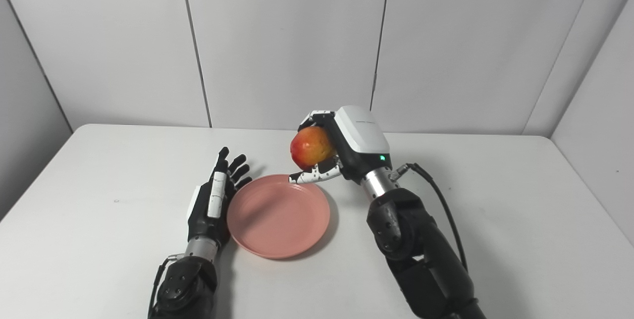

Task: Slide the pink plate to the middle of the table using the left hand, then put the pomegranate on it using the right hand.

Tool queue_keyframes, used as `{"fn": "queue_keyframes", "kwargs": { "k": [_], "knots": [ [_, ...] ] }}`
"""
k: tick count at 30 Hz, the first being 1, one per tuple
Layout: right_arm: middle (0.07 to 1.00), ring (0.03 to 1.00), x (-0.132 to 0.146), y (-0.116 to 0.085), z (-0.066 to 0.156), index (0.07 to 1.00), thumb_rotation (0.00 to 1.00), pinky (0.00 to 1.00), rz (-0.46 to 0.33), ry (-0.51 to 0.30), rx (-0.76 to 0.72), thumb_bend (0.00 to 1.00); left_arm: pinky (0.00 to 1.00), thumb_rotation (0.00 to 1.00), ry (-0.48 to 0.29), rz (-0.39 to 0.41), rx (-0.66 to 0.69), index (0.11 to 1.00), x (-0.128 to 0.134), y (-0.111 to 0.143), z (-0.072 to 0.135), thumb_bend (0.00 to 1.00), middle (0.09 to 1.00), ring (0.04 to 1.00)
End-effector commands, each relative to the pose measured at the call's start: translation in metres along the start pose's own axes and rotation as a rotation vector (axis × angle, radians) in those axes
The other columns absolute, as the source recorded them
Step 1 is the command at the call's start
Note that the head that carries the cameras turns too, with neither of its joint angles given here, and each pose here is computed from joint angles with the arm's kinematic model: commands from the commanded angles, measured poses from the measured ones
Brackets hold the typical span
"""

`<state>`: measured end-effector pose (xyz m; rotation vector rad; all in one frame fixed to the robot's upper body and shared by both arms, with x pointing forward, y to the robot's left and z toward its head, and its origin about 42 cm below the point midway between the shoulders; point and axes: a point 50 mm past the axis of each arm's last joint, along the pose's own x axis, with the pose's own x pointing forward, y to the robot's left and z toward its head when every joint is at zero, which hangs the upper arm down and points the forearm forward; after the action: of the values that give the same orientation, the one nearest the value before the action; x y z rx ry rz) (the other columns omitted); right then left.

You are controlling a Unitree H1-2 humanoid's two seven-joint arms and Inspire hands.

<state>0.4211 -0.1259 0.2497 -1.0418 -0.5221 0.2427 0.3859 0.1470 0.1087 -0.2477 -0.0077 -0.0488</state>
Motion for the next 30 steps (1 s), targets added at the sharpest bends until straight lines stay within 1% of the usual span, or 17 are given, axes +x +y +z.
{"fn": "queue_keyframes", "kwargs": {
  "k": [1, 6, 11, 15, 17, 19, 22, 26, 30],
  "knots": [
    [0.312, 0.218, 0.021, -0.017, 0.019, 0.484, 0.15, 0.16, -0.036, -0.080, -0.046, 0.49, 0.86, 0.87, 0.038, -0.002, -0.019, 1.000, -0.003, -0.005, -0.010, 0.96, 0.907, 0.903],
    [0.311, 0.213, 0.028, -0.006, 0.020, 0.485, 0.16, 0.15, 0.042, -0.044, -0.049, 0.49, 0.87, 0.87, 0.031, -0.004, -0.023, 1.000, 0.001, -0.006, -0.009, 0.97, 0.905, 0.904],
    [0.316, 0.225, 0.030, 0.006, 0.012, 0.482, 0.16, 0.16, 0.134, -0.007, -0.060, 0.49, 0.83, 0.86, 0.026, 0.001, -0.023, 1.000, 0.005, -0.009, -0.007, 0.98, 0.902, 0.894],
    [0.317, 0.229, 0.028, 0.010, 0.005, 0.481, 0.16, 0.17, 0.193, 0.026, -0.070, 0.49, 0.80, 0.86, 0.029, -0.005, -0.016, 1.000, 0.006, -0.015, -0.005, 0.98, 0.902, 0.885],
    [0.330, 0.242, 0.028, 0.012, 0.002, 0.483, 0.16, 0.18, 0.213, 0.039, -0.077, 0.49, 0.81, 0.86, 0.030, -0.010, -0.012, 1.000, 0.007, -0.017, -0.005, 0.96, 0.905, 0.888],
    [0.338, 0.248, 0.028, 0.014, 0.000, 0.485, 0.15, 0.19, 0.229, 0.050, -0.089, 0.49, 0.83, 0.86, 0.034, -0.016, -0.014, 1.000, 0.008, -0.019, -0.006, 0.98, 0.907, 0.897],
    [0.332, 0.243, 0.029, 0.016, -0.003, 0.485, 0.15, 0.18, 0.251, 0.062, -0.108, 0.49, 0.85, 0.86, 0.039, -0.023, -0.021, 1.000, 0.010, -0.022, -0.007, 0.98, 0.912, 0.909],
    [0.319, 0.231, 0.031, 0.014, -0.008, 0.483, 0.15, 0.17, 0.272, 0.061, -0.133, 0.49, 0.85, 0.87, 0.038, -0.021, -0.022, 1.000, 0.011, -0.026, -0.008, 0.96, 0.908, 0.908],
    [0.330, 0.243, 0.035, 0.012, -0.010, 0.482, 0.15, 0.18, 0.289, 0.071, -0.127, 0.49, 0.85, 0.89, 0.038, -0.019, -0.019, 1.000, 0.014, -0.028, -0.007, 0.95, 0.909, 0.905]
  ]
}}
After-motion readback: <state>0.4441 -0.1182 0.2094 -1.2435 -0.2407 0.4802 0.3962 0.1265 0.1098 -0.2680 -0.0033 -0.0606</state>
